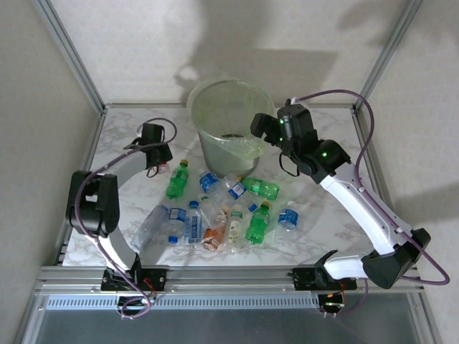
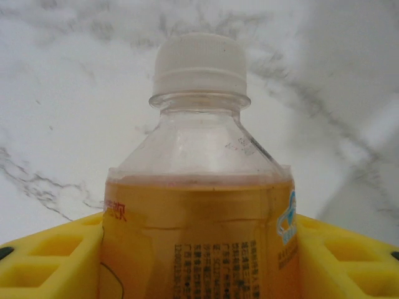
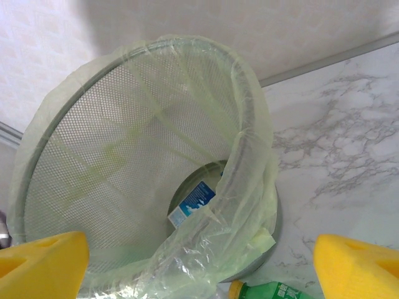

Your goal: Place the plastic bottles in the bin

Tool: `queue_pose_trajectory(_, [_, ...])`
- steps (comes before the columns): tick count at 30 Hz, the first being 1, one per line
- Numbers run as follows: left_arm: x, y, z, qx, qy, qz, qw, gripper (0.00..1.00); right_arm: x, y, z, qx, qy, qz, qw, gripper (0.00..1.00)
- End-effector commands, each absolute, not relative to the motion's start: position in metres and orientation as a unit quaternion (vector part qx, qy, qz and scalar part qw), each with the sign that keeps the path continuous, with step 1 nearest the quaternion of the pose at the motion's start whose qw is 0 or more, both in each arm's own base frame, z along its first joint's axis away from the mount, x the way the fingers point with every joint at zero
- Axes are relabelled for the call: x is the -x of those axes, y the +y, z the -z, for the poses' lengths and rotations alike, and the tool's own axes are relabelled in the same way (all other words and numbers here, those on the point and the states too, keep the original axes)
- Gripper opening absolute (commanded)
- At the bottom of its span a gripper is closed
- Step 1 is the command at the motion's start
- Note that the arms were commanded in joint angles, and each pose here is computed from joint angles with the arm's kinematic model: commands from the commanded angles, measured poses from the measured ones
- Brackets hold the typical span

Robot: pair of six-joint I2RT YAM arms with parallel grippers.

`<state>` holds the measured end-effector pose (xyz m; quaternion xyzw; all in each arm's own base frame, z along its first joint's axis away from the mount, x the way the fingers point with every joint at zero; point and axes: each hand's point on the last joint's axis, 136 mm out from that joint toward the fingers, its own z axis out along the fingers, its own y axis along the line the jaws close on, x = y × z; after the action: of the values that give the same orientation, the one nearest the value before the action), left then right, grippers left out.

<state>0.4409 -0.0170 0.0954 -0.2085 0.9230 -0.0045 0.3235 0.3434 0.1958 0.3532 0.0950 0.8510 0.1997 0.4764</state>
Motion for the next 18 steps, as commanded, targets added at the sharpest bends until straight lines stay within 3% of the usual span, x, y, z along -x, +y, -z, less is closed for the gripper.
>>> queue_pose_trajectory(1, [-0.448,-0.006,-0.162,0.236,0.893,0.007,0.382,0.59,-0.337,0.180,-0.363,-0.104,0.845,-0.180,0.492,0.93])
queue_pose_trajectory(11, [-0.452,-0.030,-0.358,0.228,0.814,0.083,0.528,0.58,-0.330,0.157,-0.360,-0.125,0.843,-0.160,0.498,0.93])
queue_pose_trajectory(18, [-0.462,-0.119,-0.431,0.143,0.801,0.138,0.564,0.59,-0.327,0.152,-0.344,-0.135,0.854,-0.144,0.481,0.93])
